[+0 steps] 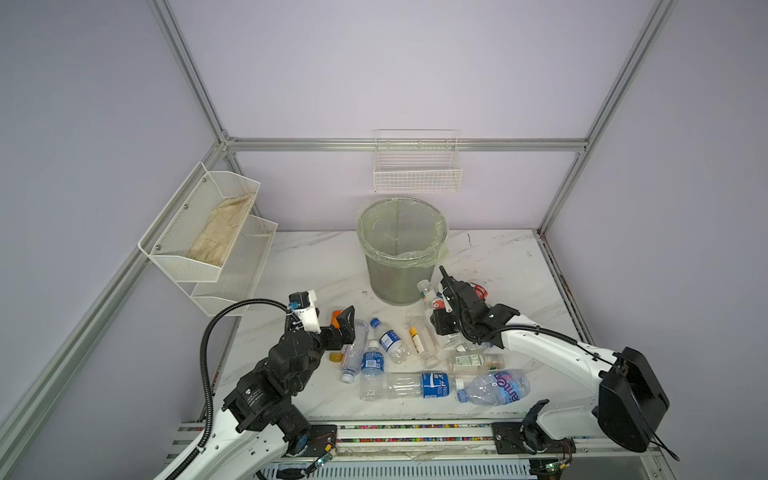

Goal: Throw the plastic bottles in the bin
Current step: Pick up the plastic bottle from the center of the table.

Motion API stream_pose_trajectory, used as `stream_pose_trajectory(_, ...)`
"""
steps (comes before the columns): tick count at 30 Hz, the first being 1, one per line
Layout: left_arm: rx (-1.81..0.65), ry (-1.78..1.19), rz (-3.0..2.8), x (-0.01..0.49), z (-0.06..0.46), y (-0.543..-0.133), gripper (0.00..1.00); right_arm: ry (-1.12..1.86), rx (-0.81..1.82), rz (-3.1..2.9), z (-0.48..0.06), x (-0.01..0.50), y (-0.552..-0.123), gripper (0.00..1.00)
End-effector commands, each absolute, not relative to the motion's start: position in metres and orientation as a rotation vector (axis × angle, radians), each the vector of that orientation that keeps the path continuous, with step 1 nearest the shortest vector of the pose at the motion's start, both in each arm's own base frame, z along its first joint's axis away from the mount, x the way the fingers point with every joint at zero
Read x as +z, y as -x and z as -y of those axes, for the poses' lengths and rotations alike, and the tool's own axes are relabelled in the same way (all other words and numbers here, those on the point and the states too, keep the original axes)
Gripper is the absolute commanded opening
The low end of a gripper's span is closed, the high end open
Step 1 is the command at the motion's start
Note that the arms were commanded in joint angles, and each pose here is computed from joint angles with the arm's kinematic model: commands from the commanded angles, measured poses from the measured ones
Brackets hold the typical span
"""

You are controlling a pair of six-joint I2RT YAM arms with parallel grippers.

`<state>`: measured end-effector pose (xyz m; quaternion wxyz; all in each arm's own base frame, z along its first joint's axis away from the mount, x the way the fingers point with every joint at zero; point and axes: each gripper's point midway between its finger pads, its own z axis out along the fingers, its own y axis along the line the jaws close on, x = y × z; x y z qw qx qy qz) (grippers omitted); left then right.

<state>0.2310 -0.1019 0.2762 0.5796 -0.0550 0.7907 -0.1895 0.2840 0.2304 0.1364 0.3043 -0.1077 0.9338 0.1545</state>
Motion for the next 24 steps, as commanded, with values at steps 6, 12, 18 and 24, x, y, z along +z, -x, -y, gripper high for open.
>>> stream_pose_trajectory(6,-0.461,0.099,-1.872,0.269,0.11,-0.231,0.99,0.126,0.357,-2.353,-0.202,0.195,-0.284,0.41)
stream_pose_trajectory(12,-0.476,0.082,-1.872,0.272,0.114,-0.231,0.99,0.017,0.328,-2.244,-0.18,0.235,-0.286,0.41)
stream_pose_trajectory(18,-0.482,0.073,-1.869,0.274,0.115,-0.23,0.99,-0.038,0.422,-2.076,-0.167,0.295,-0.278,0.41)
stream_pose_trajectory(24,-0.482,0.072,-1.869,0.275,0.115,-0.23,0.99,0.017,0.465,-1.922,-0.166,0.354,-0.276,0.42)
